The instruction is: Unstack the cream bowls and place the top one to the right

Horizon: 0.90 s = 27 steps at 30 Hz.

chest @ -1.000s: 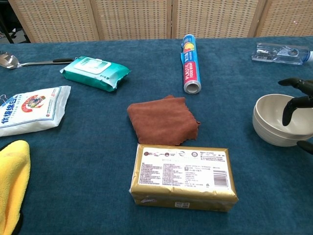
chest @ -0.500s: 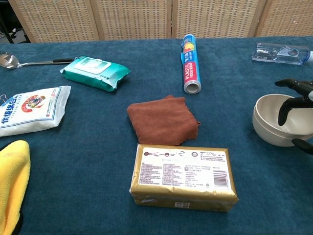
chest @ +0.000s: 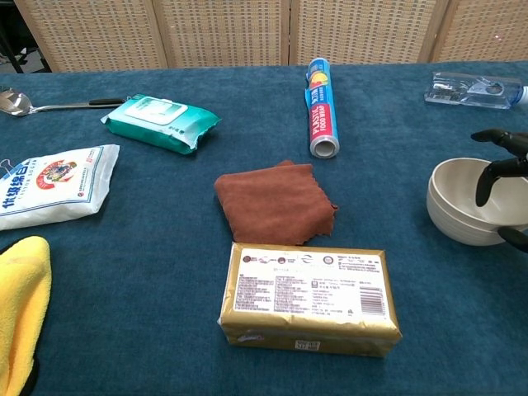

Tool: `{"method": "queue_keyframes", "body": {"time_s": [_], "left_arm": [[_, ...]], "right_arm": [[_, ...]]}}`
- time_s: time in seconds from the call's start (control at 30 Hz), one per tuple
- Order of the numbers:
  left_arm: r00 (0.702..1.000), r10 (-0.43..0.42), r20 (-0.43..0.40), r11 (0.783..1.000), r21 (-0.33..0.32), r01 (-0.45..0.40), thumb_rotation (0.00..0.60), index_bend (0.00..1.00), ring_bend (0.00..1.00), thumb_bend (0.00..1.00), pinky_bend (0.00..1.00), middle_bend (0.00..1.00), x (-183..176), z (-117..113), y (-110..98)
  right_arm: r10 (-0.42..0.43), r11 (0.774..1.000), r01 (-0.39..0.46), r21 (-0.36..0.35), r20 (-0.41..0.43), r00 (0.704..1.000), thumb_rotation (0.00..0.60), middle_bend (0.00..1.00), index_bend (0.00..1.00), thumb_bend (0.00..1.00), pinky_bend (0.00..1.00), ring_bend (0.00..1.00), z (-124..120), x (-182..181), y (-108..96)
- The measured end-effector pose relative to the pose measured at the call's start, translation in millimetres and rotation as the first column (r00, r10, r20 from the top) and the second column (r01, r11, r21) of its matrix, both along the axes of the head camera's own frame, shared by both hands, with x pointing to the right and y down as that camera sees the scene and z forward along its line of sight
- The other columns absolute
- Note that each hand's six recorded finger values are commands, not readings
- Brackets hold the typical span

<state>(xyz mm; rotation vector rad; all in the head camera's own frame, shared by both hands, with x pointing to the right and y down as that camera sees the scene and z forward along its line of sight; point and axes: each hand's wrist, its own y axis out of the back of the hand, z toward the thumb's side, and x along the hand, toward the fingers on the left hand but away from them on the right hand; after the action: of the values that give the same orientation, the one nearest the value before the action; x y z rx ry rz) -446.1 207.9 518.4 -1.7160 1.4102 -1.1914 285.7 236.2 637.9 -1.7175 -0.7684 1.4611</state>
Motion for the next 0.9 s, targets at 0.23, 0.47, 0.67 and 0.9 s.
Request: {"method": "queue_keyframes", "body": {"time_s": [0.23, 0.47, 0.67, 0.9], "left_arm": [[1.0, 0.002, 0.002, 1.0, -0.005, -0.002, 0.322, 0.0, 0.0, 0.1, 0.0, 0.0, 0.5, 1.3, 0.2], [1.0, 0.004, 0.001, 1.0, -0.005, -0.004, 0.323, 0.0, 0.0, 0.1, 0.0, 0.0, 1.4, 1.5, 0.4], [1.0, 0.003, 0.001, 1.0, -0.003, -0.003, 0.323, 0.0, 0.0, 0.1, 0.0, 0.0, 1.4, 0.6, 0.4], [1.0, 0.0, 0.001, 1.0, -0.002, 0.0, 0.323, 0.0, 0.0, 0.1, 0.0, 0.0, -0.1, 0.5, -0.2]], "right_arm": [[0.009, 1.0, -0.009, 0.002, -0.013, 1.0, 0.6, 0.0, 0.4, 0.41, 0.0, 0.0, 1.0, 6.4, -2.2], [0.018, 1.0, -0.018, -0.002, -0.02, 1.0, 0.6, 0.0, 0.4, 0.41, 0.0, 0.0, 1.6, 11.3, -1.7], [0.021, 1.0, -0.021, -0.002, -0.022, 1.0, 0.6, 0.0, 0.4, 0.41, 0.0, 0.0, 1.2, 12.9, -1.0], [0.027, 1.0, -0.028, -0.011, -0.026, 0.999, 0.6, 0.01, 0.47, 0.41, 0.0, 0.0, 3.8, 15.5, 0.8]]}}
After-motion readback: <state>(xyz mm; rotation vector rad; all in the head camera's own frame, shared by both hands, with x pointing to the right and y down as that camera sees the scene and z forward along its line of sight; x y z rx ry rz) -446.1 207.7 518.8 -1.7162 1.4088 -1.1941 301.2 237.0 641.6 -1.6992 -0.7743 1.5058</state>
